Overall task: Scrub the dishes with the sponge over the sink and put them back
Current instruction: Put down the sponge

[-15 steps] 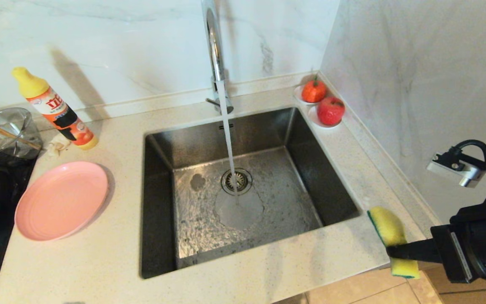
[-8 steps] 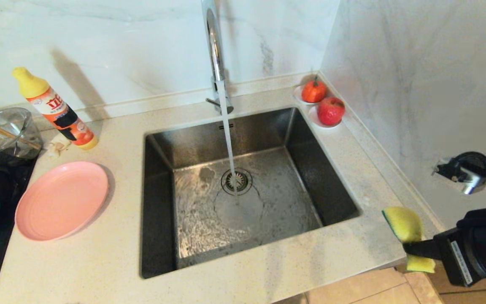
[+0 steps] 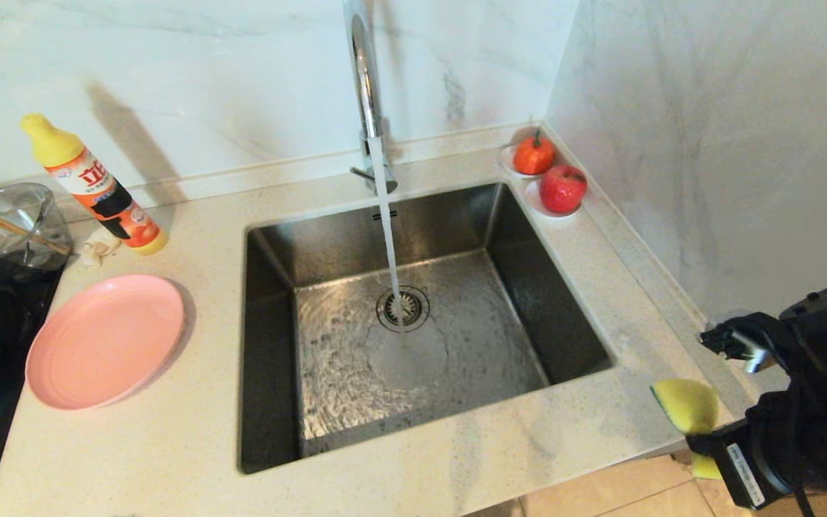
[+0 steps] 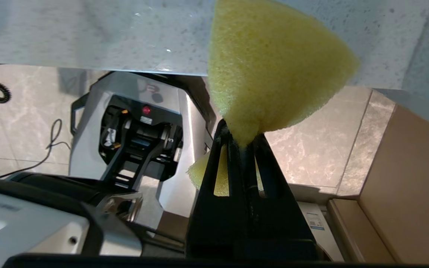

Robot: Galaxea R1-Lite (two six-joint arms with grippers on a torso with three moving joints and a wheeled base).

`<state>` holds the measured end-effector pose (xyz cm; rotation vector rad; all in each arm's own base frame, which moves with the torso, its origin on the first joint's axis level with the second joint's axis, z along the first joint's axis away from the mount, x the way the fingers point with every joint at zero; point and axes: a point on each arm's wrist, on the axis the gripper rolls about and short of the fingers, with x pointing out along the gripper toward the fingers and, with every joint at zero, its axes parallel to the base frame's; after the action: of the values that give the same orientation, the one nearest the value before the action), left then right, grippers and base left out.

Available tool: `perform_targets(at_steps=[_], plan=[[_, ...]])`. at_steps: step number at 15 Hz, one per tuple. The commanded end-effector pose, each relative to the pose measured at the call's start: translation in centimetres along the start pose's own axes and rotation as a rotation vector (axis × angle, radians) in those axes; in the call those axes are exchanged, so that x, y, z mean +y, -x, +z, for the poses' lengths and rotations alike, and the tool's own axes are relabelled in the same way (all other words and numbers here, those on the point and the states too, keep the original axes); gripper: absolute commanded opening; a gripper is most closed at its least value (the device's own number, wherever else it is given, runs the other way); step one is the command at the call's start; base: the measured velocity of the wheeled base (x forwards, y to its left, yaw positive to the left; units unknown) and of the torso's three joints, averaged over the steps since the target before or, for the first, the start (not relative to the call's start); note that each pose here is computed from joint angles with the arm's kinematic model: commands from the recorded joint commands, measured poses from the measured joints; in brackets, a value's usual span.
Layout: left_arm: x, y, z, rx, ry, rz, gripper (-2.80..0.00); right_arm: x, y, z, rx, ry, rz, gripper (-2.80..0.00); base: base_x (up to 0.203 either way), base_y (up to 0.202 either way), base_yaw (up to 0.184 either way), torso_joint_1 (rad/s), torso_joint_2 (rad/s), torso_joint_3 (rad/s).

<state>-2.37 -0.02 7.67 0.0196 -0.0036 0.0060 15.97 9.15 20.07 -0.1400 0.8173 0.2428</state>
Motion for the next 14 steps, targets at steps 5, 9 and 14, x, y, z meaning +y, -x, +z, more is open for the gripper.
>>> perform_targets(at_steps=[5, 9, 14], plan=[[0.0, 0.0, 0.0, 0.002, 0.000, 0.000, -2.80, -1.0, -3.1, 0.3, 0.039, -0.034, -0.058, -2.80, 0.000, 0.000, 0.000, 0.000, 0.00, 0.000], [0.0, 0.0, 0.0, 0.002, 0.001, 0.000, -2.80, -1.8, -4.4, 0.5, 0.054, -0.060, -0.102, -2.80, 0.000, 0.000, 0.000, 0.000, 0.00, 0.000], [0.0, 0.0, 0.0, 0.002, 0.001, 0.000, -2.80, -2.8, -6.7, 0.8, 0.029, -0.052, -0.130, -2.80, 0.000, 0.000, 0.000, 0.000, 0.00, 0.000]])
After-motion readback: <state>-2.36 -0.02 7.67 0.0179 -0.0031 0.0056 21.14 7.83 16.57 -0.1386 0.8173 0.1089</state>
